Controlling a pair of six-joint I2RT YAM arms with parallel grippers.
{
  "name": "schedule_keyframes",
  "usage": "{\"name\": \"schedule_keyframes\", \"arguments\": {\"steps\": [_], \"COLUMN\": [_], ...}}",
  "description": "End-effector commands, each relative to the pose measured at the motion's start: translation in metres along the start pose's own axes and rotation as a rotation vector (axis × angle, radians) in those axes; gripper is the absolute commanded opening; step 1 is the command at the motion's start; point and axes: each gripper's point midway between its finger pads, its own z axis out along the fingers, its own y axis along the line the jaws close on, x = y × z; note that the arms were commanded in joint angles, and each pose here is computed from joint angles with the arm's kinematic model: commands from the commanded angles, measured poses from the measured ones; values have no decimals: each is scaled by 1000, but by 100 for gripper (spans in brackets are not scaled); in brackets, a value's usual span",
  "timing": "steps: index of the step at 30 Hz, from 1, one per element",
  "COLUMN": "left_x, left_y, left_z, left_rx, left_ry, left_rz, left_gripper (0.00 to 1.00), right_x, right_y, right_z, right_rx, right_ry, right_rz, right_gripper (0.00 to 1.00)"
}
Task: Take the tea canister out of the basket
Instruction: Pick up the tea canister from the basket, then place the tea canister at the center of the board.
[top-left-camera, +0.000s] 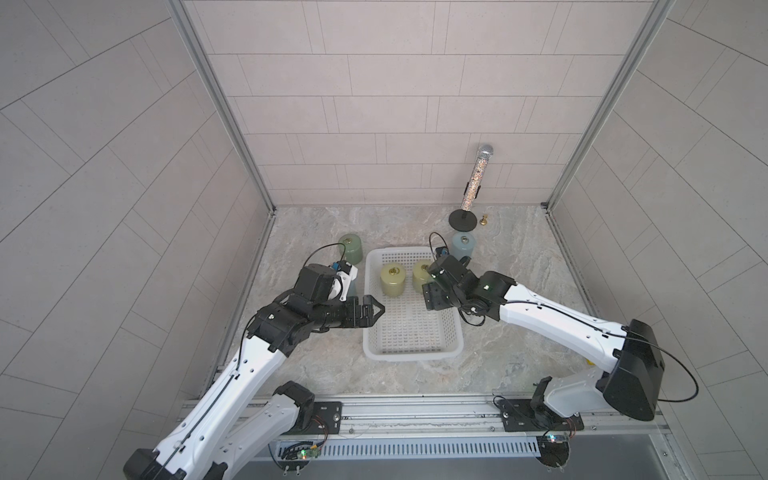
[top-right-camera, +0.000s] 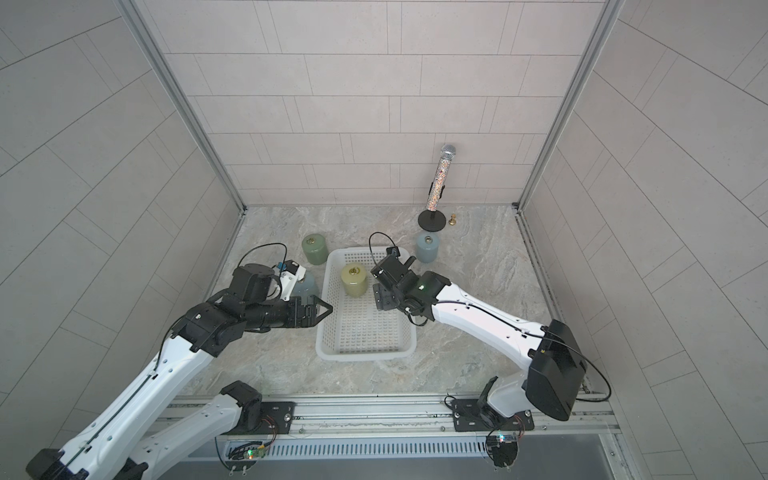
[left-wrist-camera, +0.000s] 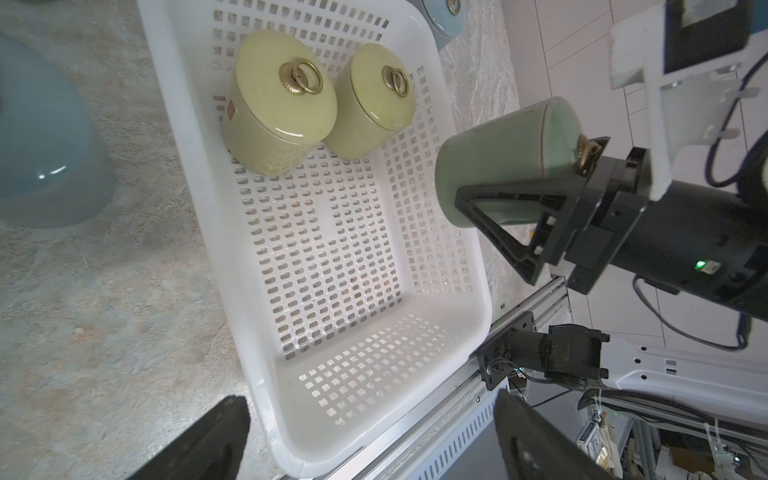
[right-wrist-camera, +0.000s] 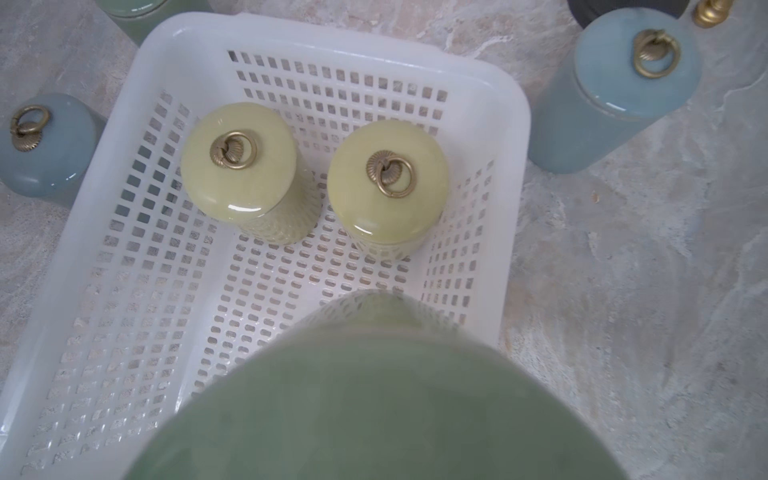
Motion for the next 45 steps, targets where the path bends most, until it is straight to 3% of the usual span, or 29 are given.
{"name": "schedule_keyframes", "arguments": {"steps": [1, 7, 17, 32, 45], "left_x": [-13, -14, -19, -18, -17], "left_y": [-18, -31, -35, -28, -26], "left_z": [0, 14, 25, 20, 17], "left_rx": [38, 34, 2, -41, -56], "left_ry": [-30, -3, 6, 4, 5], "left_rz": [59, 102, 125, 122, 129], "left_gripper": [100, 100, 100, 100, 100], "right_x": [-25, -28, -23, -8, -3], "right_y": [-25, -71, -128, -152, -154], "right_z": [-28, -28, 32, 119, 146], "right_rx": [37, 93, 134, 175, 189], "right_ry": [-81, -73, -3, 118, 156], "right_rz": [35, 105, 272, 314, 305], "right_gripper": [72, 72, 72, 73, 74]}}
